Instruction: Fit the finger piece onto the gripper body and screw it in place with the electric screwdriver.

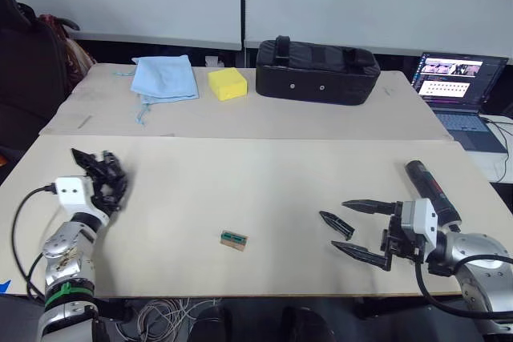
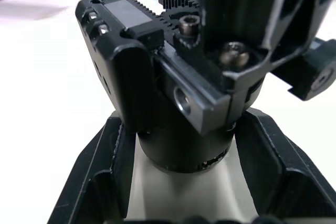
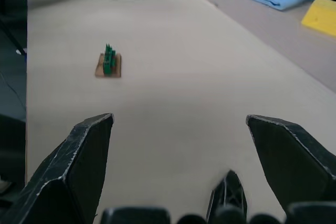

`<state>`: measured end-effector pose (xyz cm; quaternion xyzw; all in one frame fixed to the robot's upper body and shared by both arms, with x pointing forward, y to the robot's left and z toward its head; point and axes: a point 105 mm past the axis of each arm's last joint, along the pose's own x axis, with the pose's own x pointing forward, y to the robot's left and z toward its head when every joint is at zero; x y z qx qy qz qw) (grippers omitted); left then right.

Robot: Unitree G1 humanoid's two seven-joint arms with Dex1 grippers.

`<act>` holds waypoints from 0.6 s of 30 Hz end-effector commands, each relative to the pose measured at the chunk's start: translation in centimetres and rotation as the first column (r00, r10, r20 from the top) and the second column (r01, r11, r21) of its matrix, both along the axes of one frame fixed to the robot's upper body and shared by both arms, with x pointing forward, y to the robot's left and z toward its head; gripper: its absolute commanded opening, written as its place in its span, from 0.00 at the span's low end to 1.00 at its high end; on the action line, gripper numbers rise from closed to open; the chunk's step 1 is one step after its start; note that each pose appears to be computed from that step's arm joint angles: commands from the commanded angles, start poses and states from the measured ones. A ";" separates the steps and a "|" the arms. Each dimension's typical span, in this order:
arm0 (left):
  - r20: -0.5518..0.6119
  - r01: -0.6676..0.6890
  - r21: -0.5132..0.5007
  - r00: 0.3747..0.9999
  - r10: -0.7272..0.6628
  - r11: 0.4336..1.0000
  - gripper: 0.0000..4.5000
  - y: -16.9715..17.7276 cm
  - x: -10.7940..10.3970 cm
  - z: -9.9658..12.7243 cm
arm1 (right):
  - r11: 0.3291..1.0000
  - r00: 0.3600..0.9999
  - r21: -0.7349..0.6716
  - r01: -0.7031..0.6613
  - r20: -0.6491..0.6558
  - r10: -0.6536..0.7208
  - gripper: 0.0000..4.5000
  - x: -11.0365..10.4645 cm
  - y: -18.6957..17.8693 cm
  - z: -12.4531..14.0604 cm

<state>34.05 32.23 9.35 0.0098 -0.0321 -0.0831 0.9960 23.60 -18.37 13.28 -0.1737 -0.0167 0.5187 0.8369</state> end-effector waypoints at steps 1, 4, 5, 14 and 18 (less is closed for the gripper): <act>0.135 0.368 0.191 0.908 -0.396 0.910 0.50 -6.2 0.0 5.7 | 1.000 0.998 -0.023 0.014 0.057 -0.012 1.00 -0.8 -1.2 1.5; -0.024 0.656 0.312 0.729 -0.684 0.687 0.50 -11.8 -1.1 4.8 | 1.000 0.997 -0.016 -0.001 0.075 0.002 1.00 -1.8 -1.3 2.6; -0.056 0.716 0.317 0.669 -0.741 0.622 0.50 -13.2 -1.5 4.5 | 1.000 0.997 -0.010 -0.003 0.080 0.004 1.00 -2.0 -1.2 3.0; -0.176 0.844 0.334 0.494 -0.852 0.420 0.50 -18.3 -0.9 1.3 | 1.000 0.996 -0.003 0.023 0.083 -0.022 1.00 -2.7 -0.6 3.0; -0.190 0.843 0.339 0.496 -0.847 0.417 0.50 -19.4 0.1 0.5 | 0.999 0.996 -0.001 0.032 0.080 -0.032 1.00 -3.1 -0.4 3.0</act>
